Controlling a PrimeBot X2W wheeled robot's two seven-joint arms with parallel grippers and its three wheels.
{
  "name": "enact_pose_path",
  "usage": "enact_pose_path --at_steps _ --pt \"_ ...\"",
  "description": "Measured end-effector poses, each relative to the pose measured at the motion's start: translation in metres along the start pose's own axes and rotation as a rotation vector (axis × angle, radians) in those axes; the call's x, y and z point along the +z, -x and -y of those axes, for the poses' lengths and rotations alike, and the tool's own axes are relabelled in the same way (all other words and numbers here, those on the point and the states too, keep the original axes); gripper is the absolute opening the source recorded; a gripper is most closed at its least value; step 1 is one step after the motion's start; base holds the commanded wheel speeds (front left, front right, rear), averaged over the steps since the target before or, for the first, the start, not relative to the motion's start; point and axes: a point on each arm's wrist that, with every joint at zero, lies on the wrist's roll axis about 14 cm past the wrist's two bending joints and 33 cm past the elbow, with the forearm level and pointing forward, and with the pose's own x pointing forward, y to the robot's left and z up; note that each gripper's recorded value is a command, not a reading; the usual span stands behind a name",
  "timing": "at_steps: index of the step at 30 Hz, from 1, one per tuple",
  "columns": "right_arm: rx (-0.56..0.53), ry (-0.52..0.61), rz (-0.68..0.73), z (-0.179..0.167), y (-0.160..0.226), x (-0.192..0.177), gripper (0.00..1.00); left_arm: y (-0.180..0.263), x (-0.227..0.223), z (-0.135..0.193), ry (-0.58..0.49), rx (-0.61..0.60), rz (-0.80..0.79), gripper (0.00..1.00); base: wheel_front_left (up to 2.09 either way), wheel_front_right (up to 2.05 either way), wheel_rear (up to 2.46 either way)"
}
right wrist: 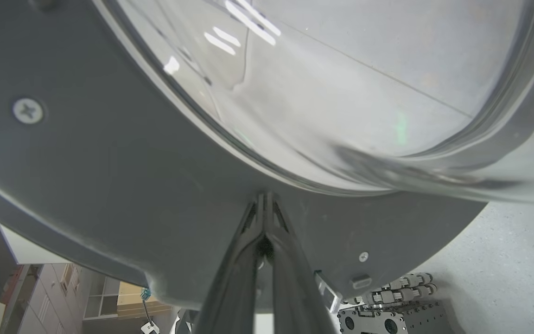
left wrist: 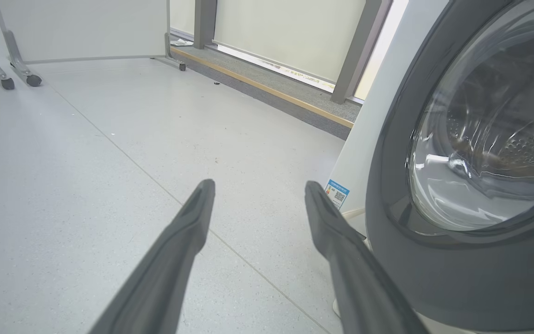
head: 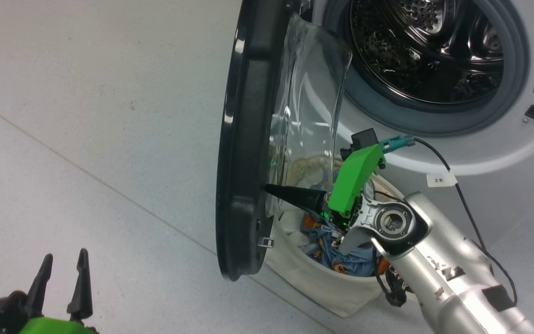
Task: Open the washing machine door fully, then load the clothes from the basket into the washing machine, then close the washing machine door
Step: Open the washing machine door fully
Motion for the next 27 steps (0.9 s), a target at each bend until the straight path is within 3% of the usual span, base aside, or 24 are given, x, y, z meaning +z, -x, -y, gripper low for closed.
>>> enact_pose_path --at_steps 27 --pt "0.075 -0.020 -0.040 -0.010 -0.019 -0.005 0.00 0.001 0.000 -0.015 0.005 0.080 -0.005 1.00 0.00 0.00 0.00"
